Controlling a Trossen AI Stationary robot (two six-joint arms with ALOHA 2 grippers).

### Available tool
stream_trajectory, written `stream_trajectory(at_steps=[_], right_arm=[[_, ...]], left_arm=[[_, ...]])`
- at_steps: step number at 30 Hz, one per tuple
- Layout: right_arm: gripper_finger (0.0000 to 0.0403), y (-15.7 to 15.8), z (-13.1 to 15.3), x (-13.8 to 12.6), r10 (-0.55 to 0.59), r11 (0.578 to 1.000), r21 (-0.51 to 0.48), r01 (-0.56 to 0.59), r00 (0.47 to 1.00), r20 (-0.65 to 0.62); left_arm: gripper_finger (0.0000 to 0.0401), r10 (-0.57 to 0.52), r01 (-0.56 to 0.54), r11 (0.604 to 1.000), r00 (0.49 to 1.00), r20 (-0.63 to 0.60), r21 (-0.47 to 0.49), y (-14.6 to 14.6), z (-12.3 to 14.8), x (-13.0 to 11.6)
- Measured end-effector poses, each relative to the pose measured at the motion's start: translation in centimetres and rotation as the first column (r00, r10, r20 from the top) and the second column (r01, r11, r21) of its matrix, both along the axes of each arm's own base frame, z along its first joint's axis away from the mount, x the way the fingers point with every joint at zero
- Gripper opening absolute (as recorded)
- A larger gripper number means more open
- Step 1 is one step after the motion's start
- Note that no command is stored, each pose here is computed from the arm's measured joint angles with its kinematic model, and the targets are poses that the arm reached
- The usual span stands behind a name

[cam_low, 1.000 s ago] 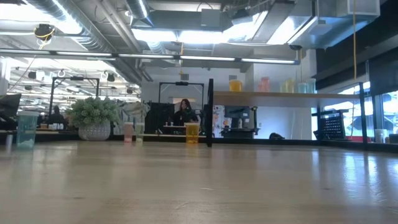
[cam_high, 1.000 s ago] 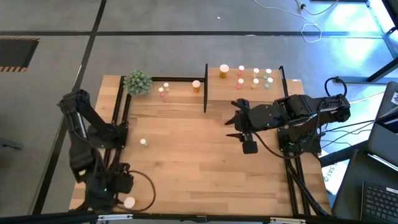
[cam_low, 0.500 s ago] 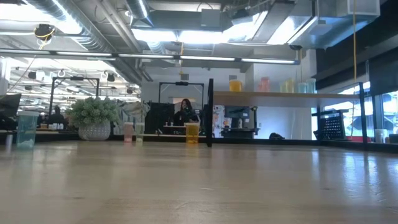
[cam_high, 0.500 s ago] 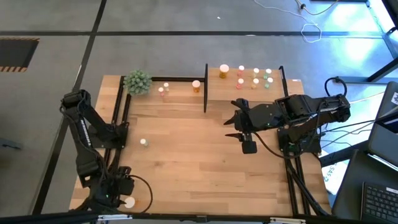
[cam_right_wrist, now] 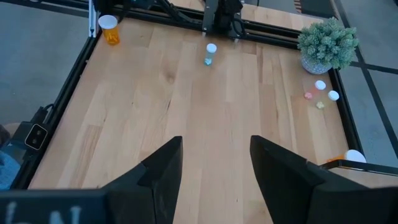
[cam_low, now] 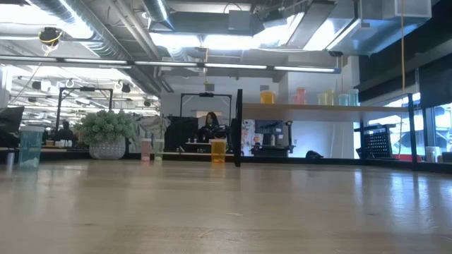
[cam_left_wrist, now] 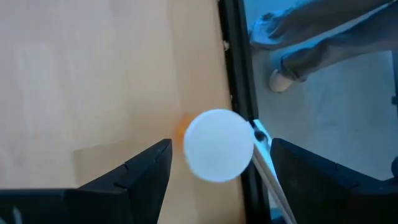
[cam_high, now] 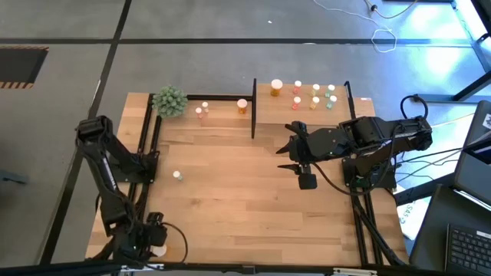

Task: Pick and place medicine bottles onto shelf by color
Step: Put the bottom orange pill bottle on the shelf aligned with the other orange pill bottle

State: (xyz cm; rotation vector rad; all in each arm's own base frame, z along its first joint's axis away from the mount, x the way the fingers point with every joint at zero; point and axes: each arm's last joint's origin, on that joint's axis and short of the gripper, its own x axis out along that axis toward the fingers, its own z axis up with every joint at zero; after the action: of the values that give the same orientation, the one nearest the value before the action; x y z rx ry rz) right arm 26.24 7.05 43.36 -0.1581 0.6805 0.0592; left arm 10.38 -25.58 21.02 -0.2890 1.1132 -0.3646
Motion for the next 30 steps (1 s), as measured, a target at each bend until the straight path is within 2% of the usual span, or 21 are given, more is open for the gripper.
stream_trajectory(at_steps=[3, 9, 30], right_arm=[[0.0190, 0.0, 0.0, 0.0, 0.000, 1.000, 0.000, 0.000, 1.000, 0.000], [0.0190, 0.0, 0.0, 0.0, 0.000, 1.000, 0.000, 0.000, 1.000, 0.000], [0.0190, -0.2, 0.0, 0.1, -0.008, 1.000, 0.002, 0.008, 1.000, 0.000]], left_arm=[[0.0268, -0.011, 0.011, 1.000, 1.000, 0.008, -0.016, -0.9, -0.7, 0.0], [0.0268, -0.012, 0.012, 1.000, 1.000, -0.006, 0.014, -1.5, -1.9, 0.2], [0.0268, -0.024, 0.030, 0.995, 0.998, -0.059, 0.091, -0.9, -2.5, -0.1]])
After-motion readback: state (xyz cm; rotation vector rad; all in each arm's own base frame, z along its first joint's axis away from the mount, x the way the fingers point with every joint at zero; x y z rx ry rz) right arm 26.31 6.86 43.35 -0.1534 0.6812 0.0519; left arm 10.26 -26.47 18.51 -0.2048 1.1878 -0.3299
